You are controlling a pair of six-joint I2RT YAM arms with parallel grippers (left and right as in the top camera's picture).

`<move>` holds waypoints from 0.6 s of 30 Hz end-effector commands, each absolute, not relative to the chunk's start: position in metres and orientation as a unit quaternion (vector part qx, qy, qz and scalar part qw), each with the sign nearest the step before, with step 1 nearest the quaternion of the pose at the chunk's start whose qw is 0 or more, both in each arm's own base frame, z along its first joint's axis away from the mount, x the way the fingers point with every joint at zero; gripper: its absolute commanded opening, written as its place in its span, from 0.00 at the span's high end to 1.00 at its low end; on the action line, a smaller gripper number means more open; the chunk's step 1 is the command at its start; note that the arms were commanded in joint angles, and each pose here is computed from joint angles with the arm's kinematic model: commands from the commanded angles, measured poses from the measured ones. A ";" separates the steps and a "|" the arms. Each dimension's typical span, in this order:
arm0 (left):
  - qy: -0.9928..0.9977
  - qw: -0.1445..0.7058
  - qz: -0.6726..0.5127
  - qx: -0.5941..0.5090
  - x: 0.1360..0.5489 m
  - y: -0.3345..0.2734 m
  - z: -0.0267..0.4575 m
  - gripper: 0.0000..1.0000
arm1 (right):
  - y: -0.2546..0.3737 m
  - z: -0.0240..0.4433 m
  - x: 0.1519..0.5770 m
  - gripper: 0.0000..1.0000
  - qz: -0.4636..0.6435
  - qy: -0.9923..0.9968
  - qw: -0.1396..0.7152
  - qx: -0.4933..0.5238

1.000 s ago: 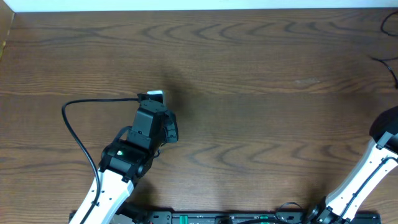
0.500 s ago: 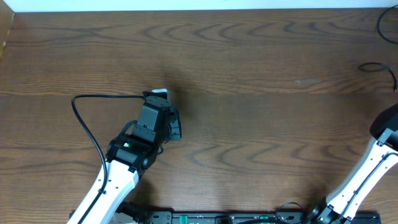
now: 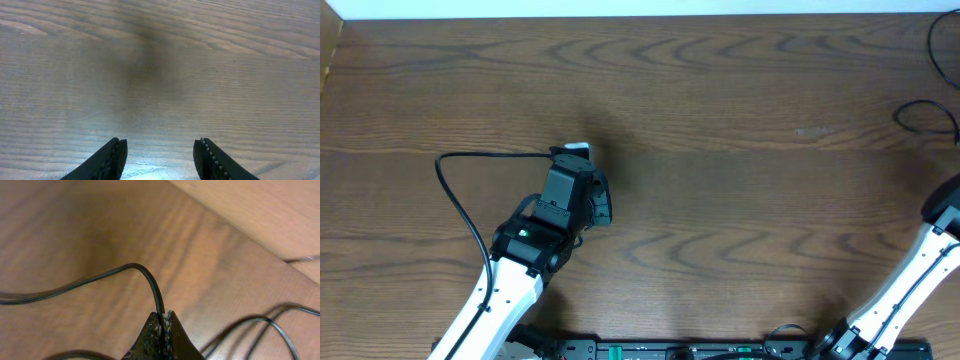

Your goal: Untangle cables

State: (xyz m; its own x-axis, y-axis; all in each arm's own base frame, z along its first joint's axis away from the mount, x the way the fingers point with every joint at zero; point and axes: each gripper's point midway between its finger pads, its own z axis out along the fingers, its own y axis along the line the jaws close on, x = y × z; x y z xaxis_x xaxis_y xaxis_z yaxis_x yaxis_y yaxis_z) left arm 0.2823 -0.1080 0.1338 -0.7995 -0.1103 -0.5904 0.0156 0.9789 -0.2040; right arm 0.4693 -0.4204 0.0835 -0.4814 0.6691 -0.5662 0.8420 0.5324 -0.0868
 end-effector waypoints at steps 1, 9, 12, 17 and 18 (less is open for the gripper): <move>0.944 0.313 -0.100 -0.029 0.282 -0.107 0.132 0.48 | -0.436 0.089 0.452 0.99 -0.196 0.829 0.235 0.467; 0.946 0.309 -0.098 -0.028 0.282 -0.108 0.129 0.47 | -0.429 0.088 0.459 0.99 -0.190 0.839 0.236 0.452; 0.947 0.306 -0.097 -0.028 0.283 -0.108 0.127 0.47 | -0.424 0.088 0.464 0.99 -0.189 0.842 0.237 0.447; 0.947 0.304 -0.096 -0.028 0.283 -0.108 0.125 0.47 | -0.421 0.088 0.467 0.99 -0.188 0.843 0.238 0.444; 0.947 0.304 -0.096 -0.028 0.283 -0.108 0.125 0.47 | -0.421 0.088 0.467 0.99 -0.188 0.843 0.237 0.444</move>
State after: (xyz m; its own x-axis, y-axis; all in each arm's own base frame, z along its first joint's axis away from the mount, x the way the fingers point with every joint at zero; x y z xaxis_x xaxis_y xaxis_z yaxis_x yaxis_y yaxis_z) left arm 0.2827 -0.1083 0.1280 -0.8104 -0.1059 -0.5762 0.0118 0.9804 -0.1968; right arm 0.4654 -0.4213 0.0822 -0.4866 0.6726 -0.5576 0.8422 0.5309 -0.0945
